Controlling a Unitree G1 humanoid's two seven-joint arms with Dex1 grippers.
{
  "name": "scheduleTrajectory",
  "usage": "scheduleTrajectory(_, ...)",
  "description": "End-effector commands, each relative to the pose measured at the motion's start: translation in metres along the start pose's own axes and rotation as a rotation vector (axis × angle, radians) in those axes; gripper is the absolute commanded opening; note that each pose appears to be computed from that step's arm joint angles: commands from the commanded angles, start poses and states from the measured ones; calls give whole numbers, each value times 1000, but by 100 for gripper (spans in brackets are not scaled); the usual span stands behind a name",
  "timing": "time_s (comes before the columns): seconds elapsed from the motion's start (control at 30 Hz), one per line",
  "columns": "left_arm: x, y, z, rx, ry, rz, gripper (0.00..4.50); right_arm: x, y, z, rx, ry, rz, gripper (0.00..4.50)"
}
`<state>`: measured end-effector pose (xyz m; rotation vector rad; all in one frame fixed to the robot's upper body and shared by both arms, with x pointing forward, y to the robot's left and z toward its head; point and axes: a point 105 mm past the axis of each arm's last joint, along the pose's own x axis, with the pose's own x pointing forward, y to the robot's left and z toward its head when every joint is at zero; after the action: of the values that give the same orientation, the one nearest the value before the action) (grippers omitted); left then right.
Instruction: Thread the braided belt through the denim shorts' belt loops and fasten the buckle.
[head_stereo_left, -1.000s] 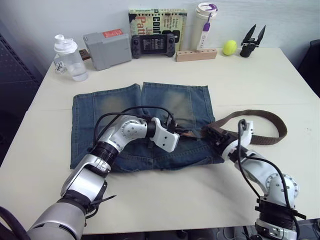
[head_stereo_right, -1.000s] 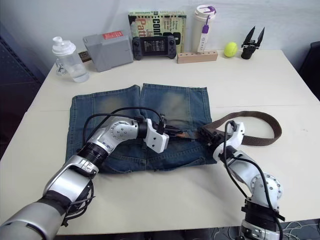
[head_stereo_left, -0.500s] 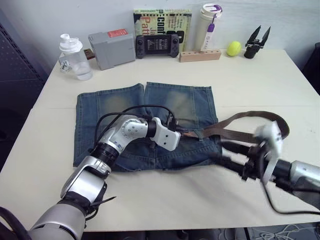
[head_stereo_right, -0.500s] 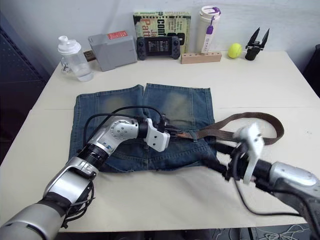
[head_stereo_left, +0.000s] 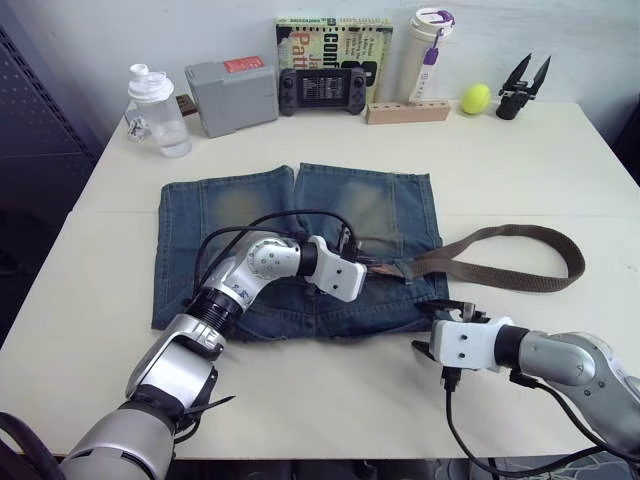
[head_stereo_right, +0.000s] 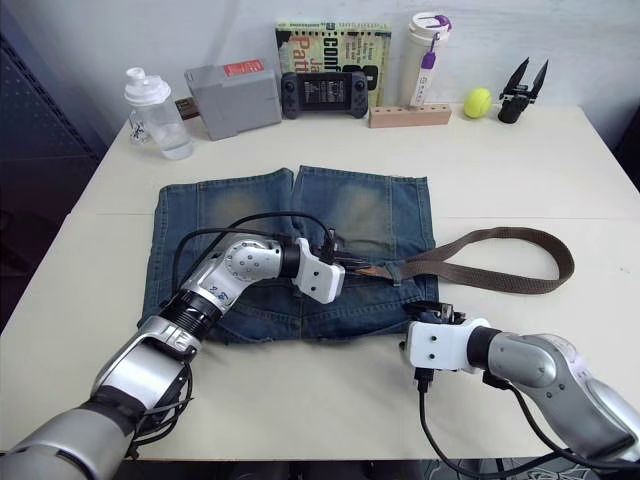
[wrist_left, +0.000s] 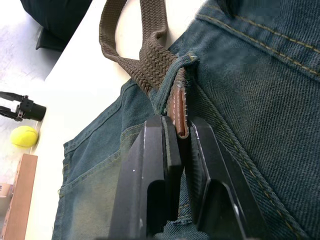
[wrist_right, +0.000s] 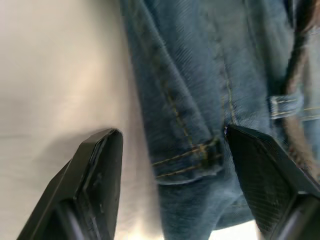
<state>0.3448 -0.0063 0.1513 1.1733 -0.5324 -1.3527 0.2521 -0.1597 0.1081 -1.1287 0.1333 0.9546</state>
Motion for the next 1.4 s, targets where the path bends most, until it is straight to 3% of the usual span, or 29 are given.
scheduleTrajectory(0.03, -4, 10, 8, 18, -20, 29, 20, 5, -1, -7, 8, 41, -18, 176)
scheduleTrajectory(0.13, -9, 14, 8, 36, -9, 28, 20, 6, -5, -12, 30, 64, -46, 31)
scheduleTrajectory(0.17, -12, 16, 9, 52, 2, 23, 20, 6, -9, -15, 53, 73, -66, 5)
scheduleTrajectory(0.33, -30, 15, 7, 116, 50, 3, 20, -8, -20, -45, 132, 170, -140, 5)
scheduleTrajectory(0.5, -49, 9, 9, 118, 74, 13, 20, -44, -33, -90, 118, 342, -213, 5)
scheduleTrajectory(0.6, -53, 3, 9, 103, 87, 13, 20, -58, -35, -103, 112, 392, -219, 5)
scheduleTrajectory(0.8, -56, 4, 8, 98, 103, 29, 20, -64, -36, -111, 109, 415, -225, 5)
scheduleTrajectory(1.1, -49, 5, 18, 109, 44, 52, 20, -50, -36, -91, 192, 304, -230, 5)
scheduleTrajectory(1.3, -47, 12, 30, 140, -22, 121, 20, -64, -45, -73, 328, 214, -246, 266)
scheduleTrajectory(1.4, -46, 27, 39, 207, -46, 224, 20, -80, -59, -50, 470, 87, -247, 391)
